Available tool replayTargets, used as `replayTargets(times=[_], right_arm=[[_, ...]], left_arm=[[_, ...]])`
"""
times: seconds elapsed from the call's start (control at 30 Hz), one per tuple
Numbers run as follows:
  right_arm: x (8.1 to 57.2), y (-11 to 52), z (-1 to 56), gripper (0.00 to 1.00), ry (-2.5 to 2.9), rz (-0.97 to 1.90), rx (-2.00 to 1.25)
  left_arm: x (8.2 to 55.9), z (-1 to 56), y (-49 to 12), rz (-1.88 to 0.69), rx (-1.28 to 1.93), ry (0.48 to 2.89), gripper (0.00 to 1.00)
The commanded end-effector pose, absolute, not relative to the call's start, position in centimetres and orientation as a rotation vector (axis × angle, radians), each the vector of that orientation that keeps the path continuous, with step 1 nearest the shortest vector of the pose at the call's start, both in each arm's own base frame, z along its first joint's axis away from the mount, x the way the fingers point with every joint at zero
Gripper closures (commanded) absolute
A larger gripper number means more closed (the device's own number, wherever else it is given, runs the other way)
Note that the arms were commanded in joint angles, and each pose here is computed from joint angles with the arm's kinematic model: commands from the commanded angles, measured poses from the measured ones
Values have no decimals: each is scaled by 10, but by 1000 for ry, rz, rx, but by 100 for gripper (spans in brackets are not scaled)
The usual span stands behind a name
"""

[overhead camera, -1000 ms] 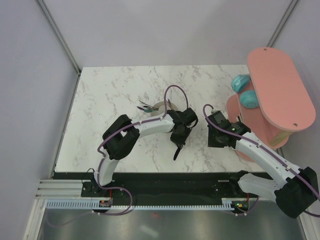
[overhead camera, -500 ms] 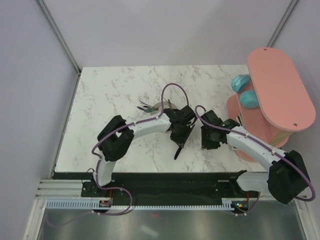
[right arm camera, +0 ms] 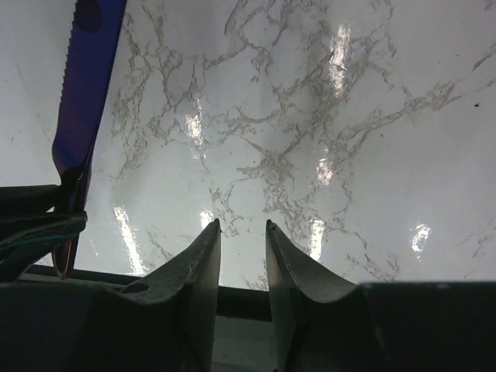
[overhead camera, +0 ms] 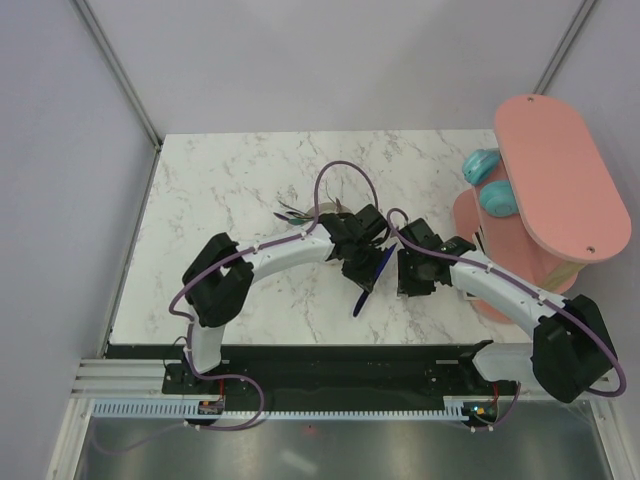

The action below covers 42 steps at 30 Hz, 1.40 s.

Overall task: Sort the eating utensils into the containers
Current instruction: Pick up the knife at the center of the board, then place the knife in the storage box.

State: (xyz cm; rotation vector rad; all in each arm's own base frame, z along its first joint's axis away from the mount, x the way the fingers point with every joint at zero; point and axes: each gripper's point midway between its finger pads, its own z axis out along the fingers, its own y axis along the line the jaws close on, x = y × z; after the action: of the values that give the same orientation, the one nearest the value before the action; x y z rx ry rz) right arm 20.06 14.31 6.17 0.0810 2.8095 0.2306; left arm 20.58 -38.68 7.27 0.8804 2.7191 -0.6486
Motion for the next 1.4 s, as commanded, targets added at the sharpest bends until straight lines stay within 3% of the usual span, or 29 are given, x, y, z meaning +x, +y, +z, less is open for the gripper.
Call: replayTargets(times=[0.0, 0.13, 0.27, 0.37, 0.6, 0.73, 1.37], right_arm=[[213, 143, 71, 64, 2762, 212, 110], [226, 138, 91, 64, 2697, 166, 159], [242, 136, 123, 71, 2571, 190, 241], [247, 130, 134, 69, 2517, 170, 282], [242, 123, 109, 68, 2595, 86, 271], [237, 133, 91, 74, 2660, 130, 221], [238, 143, 63, 78, 2763, 116, 123]], left_arm=[[217, 106, -388, -708, 882, 2604, 98], [228, 115, -384, -686, 842, 2578, 98], [237, 123, -378, -675, 795, 2565, 98], [244, 135, -376, -678, 778, 2533, 98], [261, 158, -365, -689, 714, 2485, 98], [270, 170, -358, -681, 696, 2454, 98], [361, 216, -313, -610, 483, 2342, 98]])
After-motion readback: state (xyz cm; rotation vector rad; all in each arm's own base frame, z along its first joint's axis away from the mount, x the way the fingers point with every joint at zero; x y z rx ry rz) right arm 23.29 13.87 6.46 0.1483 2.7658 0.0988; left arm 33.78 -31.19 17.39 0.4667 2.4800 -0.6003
